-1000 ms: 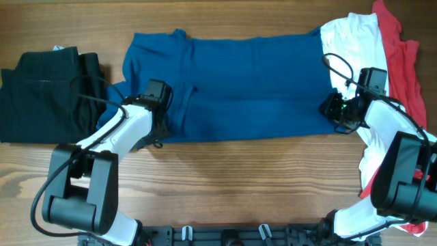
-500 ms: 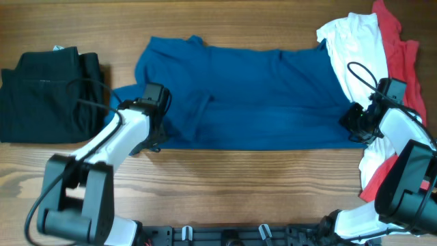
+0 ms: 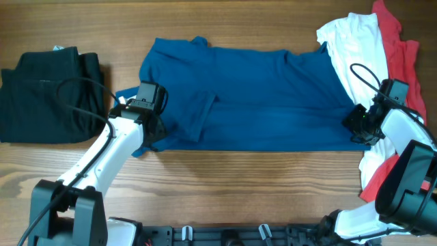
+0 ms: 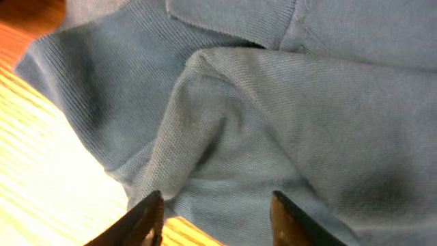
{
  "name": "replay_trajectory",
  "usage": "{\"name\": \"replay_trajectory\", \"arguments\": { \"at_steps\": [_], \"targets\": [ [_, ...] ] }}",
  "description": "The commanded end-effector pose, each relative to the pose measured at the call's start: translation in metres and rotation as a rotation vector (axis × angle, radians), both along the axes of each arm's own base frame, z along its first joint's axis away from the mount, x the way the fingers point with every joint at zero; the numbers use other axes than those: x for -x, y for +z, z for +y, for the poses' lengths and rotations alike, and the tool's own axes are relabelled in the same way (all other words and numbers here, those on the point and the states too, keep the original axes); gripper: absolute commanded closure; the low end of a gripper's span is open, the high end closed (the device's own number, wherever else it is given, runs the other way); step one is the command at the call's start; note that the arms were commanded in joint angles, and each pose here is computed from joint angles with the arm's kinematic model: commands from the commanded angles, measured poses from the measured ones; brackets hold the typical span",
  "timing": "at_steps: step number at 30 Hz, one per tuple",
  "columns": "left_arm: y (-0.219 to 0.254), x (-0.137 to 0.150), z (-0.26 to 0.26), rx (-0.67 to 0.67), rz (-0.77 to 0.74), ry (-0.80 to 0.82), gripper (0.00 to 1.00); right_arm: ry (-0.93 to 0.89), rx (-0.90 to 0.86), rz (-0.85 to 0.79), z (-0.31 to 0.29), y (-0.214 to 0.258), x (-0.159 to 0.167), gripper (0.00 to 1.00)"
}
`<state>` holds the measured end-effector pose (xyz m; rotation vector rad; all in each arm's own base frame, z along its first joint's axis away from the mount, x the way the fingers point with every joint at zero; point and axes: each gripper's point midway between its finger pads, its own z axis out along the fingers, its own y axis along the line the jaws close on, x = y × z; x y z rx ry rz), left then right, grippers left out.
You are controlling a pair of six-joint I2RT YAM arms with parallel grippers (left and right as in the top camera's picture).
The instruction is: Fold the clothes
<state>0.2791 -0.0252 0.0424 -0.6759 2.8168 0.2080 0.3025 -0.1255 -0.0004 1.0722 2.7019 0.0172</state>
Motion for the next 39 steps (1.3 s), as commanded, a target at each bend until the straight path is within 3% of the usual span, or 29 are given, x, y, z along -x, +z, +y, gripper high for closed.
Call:
{"name": "replay_trajectory", "arguments": {
  "at_steps": [1,4,10,16,22,31,39],
  "targets": [
    [-0.009,0.011,-0.002,0.035,0.036,0.004,0.68,-0.049,0.041,0.085,-0.011,-0.014,0.024,0.46],
    [-0.022,0.023,0.001,0.028,0.063,0.004,0.73,-0.048,0.037,0.084,-0.011,-0.015,0.024,0.46],
    [-0.039,0.038,0.028,-0.095,0.054,0.073,0.73,-0.048,0.035,0.083,-0.010,-0.015,0.024,0.46],
    [-0.033,0.020,0.060,-0.195,-0.054,0.157,0.72,-0.048,0.034,0.082,-0.010,-0.015,0.024,0.45],
    [-0.031,0.016,0.081,-0.196,-0.077,0.239,0.72,-0.048,0.035,0.082,-0.010,-0.015,0.023,0.45],
    [-0.039,0.048,0.079,-0.167,0.065,0.245,0.72,-0.048,0.035,0.084,-0.010,-0.015,0.024,0.45],
    [-0.037,0.068,0.103,-0.195,0.098,0.420,0.75,-0.046,0.026,0.104,-0.008,-0.015,0.029,0.41]
  ]
}}
